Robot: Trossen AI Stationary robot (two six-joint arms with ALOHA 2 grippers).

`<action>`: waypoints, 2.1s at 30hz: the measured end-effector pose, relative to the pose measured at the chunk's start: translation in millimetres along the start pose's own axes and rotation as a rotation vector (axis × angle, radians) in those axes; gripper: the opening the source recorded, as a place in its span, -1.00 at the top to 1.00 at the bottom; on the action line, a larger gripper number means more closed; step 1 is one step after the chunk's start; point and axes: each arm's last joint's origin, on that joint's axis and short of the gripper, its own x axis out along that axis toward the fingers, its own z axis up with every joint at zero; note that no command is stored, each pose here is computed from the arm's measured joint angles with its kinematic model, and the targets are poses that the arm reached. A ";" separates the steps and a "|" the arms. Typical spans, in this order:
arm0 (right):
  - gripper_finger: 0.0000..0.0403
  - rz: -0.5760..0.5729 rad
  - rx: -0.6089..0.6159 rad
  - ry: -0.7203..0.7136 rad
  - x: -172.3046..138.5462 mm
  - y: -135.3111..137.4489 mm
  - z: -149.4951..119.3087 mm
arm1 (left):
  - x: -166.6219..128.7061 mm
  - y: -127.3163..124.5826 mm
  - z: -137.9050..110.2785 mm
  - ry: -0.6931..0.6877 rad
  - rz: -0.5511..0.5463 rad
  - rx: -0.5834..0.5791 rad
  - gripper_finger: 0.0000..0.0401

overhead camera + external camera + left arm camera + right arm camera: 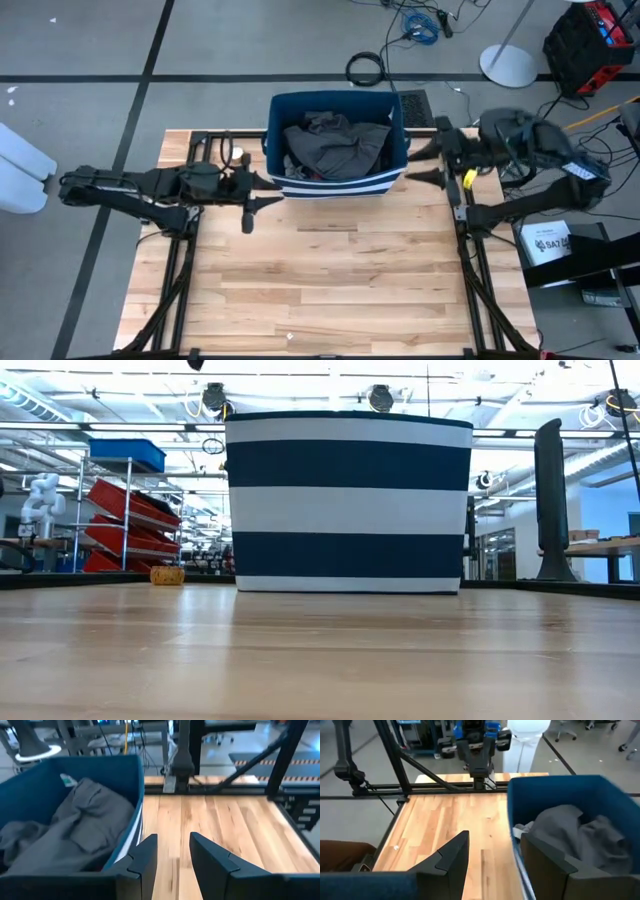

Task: Sort clothes
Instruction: Return to Home Position

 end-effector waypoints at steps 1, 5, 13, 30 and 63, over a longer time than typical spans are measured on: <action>0.18 0.006 0.004 -0.015 2.0 0.7 -11.0 | -1.1 0.1 -1.6 0.016 0.000 0.003 0.39; 0.18 0.024 0.050 -0.087 15.8 2.0 -59.4 | -5.7 0.6 -5.3 0.056 -0.003 0.003 0.39; 0.18 0.091 0.122 -0.271 56.2 5.6 -149.3 | -0.9 -0.8 -28.9 0.080 -0.004 -0.018 0.39; 0.18 0.128 0.244 -0.346 96.8 4.3 -235.2 | 23.4 -7.2 -125.7 0.051 -0.023 -0.141 0.39; 0.18 0.118 0.206 -0.378 88.9 4.2 -234.6 | -35.1 4.1 -186.2 -0.172 0.029 -0.254 0.39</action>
